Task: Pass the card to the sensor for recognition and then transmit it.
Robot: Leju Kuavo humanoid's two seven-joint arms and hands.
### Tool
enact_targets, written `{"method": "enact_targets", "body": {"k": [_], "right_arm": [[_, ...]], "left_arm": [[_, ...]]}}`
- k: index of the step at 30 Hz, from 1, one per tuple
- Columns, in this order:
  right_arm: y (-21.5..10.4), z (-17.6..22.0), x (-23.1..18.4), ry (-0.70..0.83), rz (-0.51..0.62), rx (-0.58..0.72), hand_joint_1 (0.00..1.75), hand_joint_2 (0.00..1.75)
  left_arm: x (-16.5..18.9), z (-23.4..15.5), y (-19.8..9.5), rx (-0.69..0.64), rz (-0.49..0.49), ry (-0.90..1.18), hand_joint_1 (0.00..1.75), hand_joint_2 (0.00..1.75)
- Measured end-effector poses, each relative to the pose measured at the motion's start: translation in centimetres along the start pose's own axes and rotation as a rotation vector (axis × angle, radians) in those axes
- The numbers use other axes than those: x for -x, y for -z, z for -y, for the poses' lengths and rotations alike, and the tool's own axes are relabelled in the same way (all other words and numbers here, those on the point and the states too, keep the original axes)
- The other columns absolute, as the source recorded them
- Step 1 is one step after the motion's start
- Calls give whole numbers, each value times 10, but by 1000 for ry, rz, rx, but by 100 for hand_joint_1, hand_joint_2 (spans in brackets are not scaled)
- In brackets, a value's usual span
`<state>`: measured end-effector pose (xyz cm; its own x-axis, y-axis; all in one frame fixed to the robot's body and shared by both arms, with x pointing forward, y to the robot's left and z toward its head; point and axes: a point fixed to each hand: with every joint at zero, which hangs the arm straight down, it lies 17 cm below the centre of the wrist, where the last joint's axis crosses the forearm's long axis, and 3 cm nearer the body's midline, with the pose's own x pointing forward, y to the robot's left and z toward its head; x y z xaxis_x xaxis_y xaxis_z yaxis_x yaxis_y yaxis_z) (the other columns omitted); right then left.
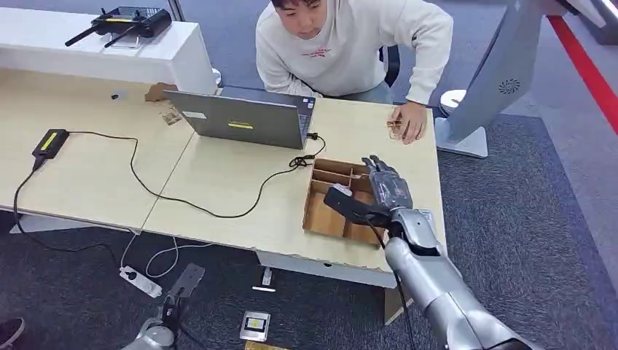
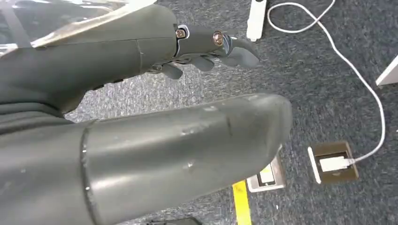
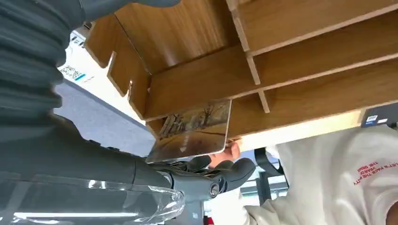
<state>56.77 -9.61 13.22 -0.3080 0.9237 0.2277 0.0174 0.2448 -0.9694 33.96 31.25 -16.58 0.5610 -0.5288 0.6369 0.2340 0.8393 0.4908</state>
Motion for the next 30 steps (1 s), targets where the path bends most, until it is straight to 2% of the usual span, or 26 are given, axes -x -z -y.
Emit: {"method": "enact_targets", "body": {"k": [16,23,30], "right_arm": [[0,6,12,20,-10,26,0,175],[23,57,21,36,48,104,0,175],[29,77,27,47,47,151,0,175]], "left_arm": [[-8,-4,3,7,12,-16,0,0],[-15,-5,5,11,21,-29,0,0],[-23,-5,7,9,42,-36,0,0]]}}
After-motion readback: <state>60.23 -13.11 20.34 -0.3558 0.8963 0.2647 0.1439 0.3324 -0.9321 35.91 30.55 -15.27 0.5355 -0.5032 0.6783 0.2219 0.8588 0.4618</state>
